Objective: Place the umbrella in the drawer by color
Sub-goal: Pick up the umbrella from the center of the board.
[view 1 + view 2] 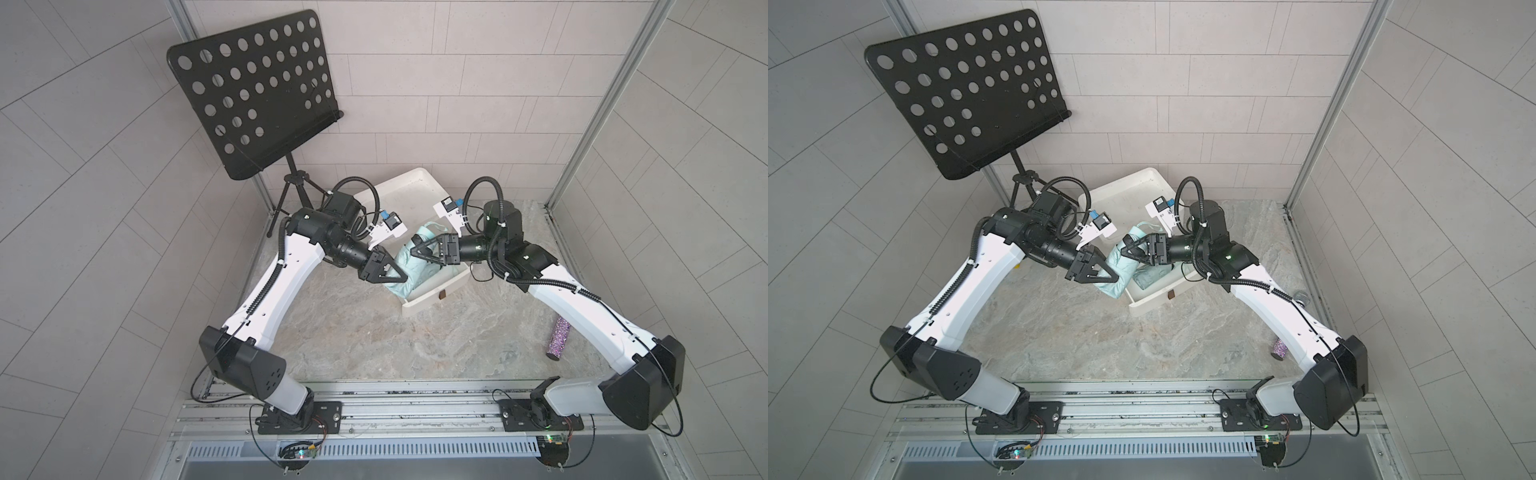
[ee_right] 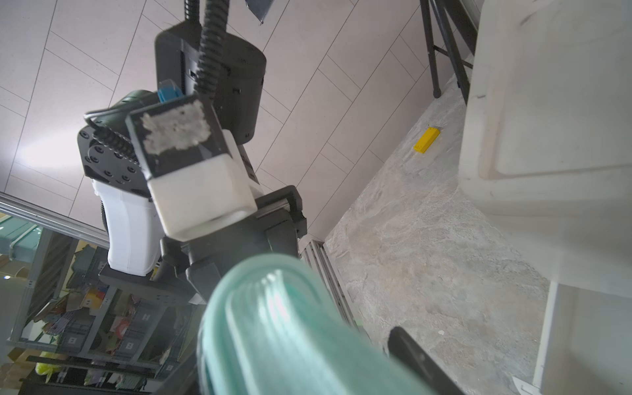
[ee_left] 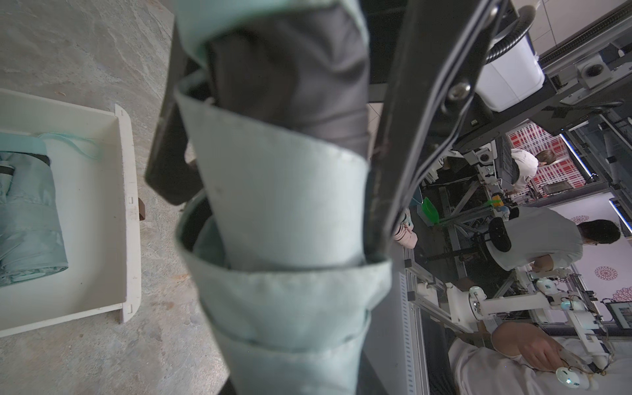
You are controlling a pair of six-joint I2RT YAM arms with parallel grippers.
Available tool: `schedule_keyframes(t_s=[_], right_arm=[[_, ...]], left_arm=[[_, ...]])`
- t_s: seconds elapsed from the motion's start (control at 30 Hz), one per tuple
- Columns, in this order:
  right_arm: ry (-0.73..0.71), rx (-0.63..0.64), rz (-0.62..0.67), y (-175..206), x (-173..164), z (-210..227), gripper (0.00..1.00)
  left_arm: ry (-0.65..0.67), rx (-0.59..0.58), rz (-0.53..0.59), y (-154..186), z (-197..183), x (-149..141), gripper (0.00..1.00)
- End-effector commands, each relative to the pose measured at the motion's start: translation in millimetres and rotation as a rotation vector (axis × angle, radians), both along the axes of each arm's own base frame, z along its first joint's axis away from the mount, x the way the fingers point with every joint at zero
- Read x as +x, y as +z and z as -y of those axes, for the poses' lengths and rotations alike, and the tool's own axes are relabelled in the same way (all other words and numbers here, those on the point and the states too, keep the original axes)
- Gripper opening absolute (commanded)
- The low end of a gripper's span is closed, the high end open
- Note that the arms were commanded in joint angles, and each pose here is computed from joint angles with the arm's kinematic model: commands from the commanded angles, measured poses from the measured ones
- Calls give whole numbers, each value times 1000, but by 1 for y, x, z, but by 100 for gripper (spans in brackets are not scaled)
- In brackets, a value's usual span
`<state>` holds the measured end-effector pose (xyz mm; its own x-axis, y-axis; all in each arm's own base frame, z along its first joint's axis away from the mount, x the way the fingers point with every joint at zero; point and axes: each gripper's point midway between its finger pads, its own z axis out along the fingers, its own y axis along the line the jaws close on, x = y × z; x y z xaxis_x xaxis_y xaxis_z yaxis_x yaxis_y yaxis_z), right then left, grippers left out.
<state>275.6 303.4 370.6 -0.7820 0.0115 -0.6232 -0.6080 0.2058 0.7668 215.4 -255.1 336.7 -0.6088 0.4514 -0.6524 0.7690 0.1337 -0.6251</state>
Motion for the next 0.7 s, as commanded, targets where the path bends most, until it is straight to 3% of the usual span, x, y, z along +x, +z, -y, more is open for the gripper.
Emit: schedule_keyframes(t_s=[0.0,0.27,0.53,0.67], right_arm=[[4,42,66,21,1,-3,69],[9,51,52,14,1,-6,38],[-16,53,49,11,1,-2,28],[-96,35,51,11,11,18,28]], left_arm=[[-45,-76,28,17,2,-9,31],[-47,-82,14,17,4,-8,33],[-10,-70,31,16,4,1,73],[74,-61,50,17,-3,19,78]])
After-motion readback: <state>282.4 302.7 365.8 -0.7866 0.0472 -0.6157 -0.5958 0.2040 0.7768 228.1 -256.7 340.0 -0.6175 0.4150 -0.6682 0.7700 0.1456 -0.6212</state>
